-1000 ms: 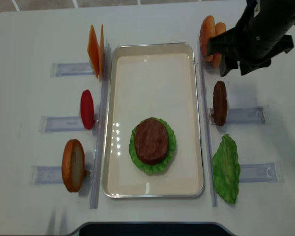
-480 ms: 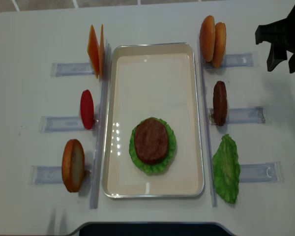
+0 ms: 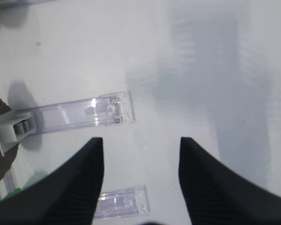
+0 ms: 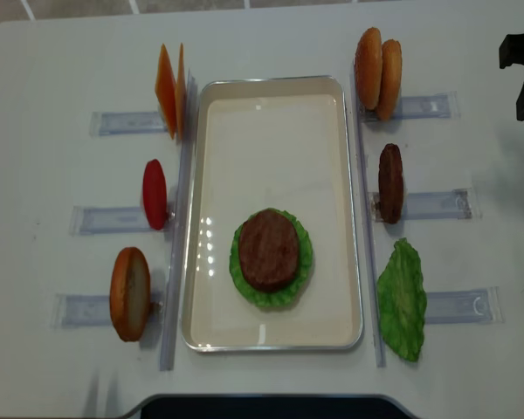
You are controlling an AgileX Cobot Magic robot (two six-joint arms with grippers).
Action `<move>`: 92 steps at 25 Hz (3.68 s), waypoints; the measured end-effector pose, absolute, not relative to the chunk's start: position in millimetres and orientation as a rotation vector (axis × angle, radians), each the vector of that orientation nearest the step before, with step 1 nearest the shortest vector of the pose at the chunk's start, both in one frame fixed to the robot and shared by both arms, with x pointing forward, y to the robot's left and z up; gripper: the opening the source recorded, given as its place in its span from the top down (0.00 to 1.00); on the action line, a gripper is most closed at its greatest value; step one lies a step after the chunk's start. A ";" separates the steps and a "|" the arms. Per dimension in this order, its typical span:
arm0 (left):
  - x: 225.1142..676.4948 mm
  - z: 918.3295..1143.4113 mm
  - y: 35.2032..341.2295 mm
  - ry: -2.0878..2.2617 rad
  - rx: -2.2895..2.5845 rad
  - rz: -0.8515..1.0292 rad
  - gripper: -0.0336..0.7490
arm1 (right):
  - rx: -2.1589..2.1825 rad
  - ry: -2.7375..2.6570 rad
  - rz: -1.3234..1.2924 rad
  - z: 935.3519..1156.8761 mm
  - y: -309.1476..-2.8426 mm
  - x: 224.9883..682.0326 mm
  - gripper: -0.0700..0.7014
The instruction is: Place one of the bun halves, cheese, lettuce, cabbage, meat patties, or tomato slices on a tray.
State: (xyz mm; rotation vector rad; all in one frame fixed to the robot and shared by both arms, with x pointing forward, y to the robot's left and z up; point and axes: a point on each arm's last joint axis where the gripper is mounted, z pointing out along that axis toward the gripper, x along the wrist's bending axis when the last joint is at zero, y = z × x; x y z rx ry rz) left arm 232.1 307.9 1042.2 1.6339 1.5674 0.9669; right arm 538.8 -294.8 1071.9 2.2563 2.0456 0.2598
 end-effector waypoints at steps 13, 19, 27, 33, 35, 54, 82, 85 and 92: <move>232.1 1042.2 307.9 1.567 1.634 0.967 0.68 | 2.211 2.042 0.228 1075.5 -300.9 529.2 0.42; 232.1 1042.2 307.9 1.567 1.634 0.967 0.68 | 2.210 2.039 0.231 1077.4 -300.5 492.6 0.42; 232.1 1042.2 307.9 1.567 1.634 0.967 0.68 | 2.193 2.027 0.258 1075.3 -299.8 436.7 0.42; 232.1 1042.2 307.9 1.567 1.634 0.967 0.68 | 2.163 2.000 0.310 1071.5 -299.3 392.4 0.42; 232.1 1042.2 307.9 1.567 1.634 0.967 0.68 | 2.142 1.982 0.341 1072.3 -299.3 378.7 0.42; 232.1 1042.2 307.9 1.567 1.634 0.967 0.68 | 1.847 1.743 0.721 1061.4 -298.0 267.0 0.42; 232.1 1042.2 307.8 1.567 1.634 0.966 0.68 | 1.599 1.580 0.900 1046.9 -298.5 229.6 0.42; 232.1 1042.2 307.8 1.567 1.634 0.966 0.68 | 1.586 1.597 0.886 1045.7 -298.5 229.9 0.43; 232.1 1042.2 307.8 1.567 1.634 0.966 0.68 | 1.581 1.609 0.897 1045.7 -297.2 229.8 0.44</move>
